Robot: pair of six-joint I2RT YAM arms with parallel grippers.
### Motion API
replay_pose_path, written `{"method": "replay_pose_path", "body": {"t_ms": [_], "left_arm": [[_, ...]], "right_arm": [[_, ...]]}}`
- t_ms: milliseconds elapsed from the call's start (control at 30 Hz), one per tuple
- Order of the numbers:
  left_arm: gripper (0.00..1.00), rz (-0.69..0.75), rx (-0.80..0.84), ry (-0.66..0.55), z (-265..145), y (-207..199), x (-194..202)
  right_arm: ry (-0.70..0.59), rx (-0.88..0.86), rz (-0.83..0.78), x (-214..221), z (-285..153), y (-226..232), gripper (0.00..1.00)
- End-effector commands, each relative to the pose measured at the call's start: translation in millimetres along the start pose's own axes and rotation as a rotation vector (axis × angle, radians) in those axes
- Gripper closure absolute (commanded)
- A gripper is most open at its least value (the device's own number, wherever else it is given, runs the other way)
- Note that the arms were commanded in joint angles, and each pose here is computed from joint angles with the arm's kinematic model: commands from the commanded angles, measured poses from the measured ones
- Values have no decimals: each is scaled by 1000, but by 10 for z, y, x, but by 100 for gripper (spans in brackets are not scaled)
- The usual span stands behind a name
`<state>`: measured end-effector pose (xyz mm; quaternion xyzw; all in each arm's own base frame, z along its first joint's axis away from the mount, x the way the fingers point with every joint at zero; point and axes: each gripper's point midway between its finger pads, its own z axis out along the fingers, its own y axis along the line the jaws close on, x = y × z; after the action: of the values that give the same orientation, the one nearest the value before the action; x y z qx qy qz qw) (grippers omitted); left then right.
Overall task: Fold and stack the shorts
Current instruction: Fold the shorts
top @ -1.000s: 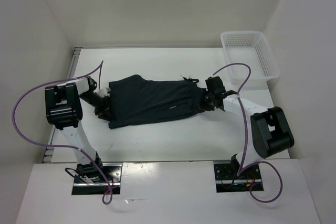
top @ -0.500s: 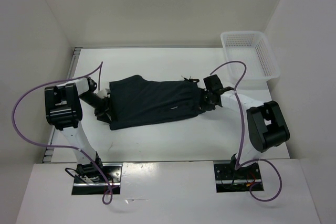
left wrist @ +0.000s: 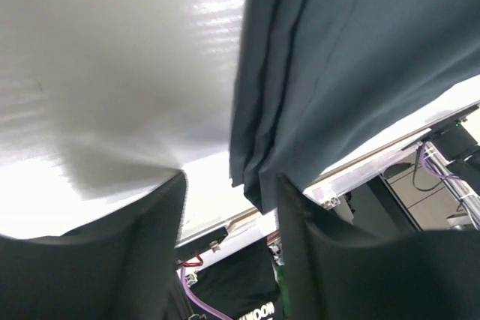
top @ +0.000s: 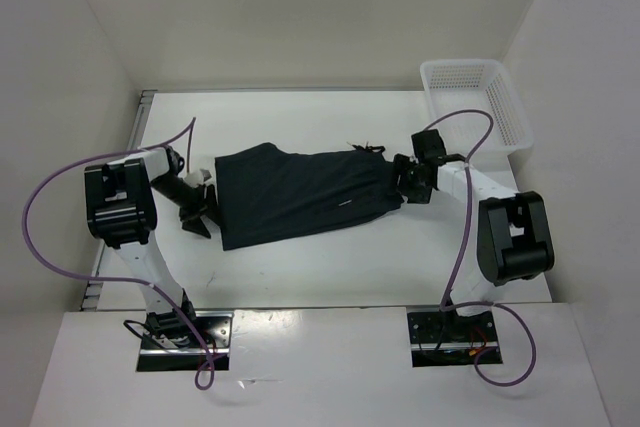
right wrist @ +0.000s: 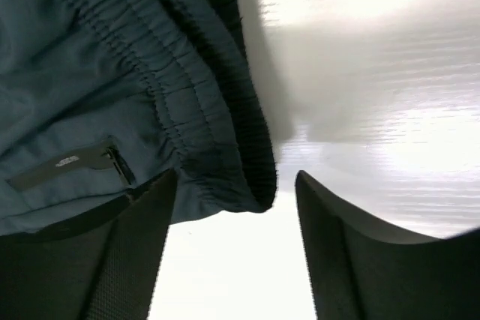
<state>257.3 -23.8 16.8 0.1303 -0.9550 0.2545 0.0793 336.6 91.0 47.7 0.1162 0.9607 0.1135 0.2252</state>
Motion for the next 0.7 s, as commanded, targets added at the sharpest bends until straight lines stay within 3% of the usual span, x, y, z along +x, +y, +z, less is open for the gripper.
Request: {"method": "replay_pose_path", "body": {"t_ms": [0, 233, 433, 533, 567, 667], "left_arm": [[37, 111, -83, -125, -64, 158, -322], [28, 216, -5, -310, -522, -235, -702], [24, 300, -33, -476, -601, -220, -1541], [20, 324, -55, -510, -575, -214, -1793], [15, 335, -67, -507, -515, -231, -1819], [15, 353, -118, -541, -456, -183, -1972]], "right_arm": [[8, -77, 1, 40, -22, 136, 28], [-175, -178, 94, -196, -393, 329, 18], [-154, -146, 196, -6, -270, 212, 18], [-148, -155, 290, 72, -194, 202, 18], [-139, -153, 328, 130, -156, 183, 18], [-147, -177, 378, 140, -96, 208, 18]]}}
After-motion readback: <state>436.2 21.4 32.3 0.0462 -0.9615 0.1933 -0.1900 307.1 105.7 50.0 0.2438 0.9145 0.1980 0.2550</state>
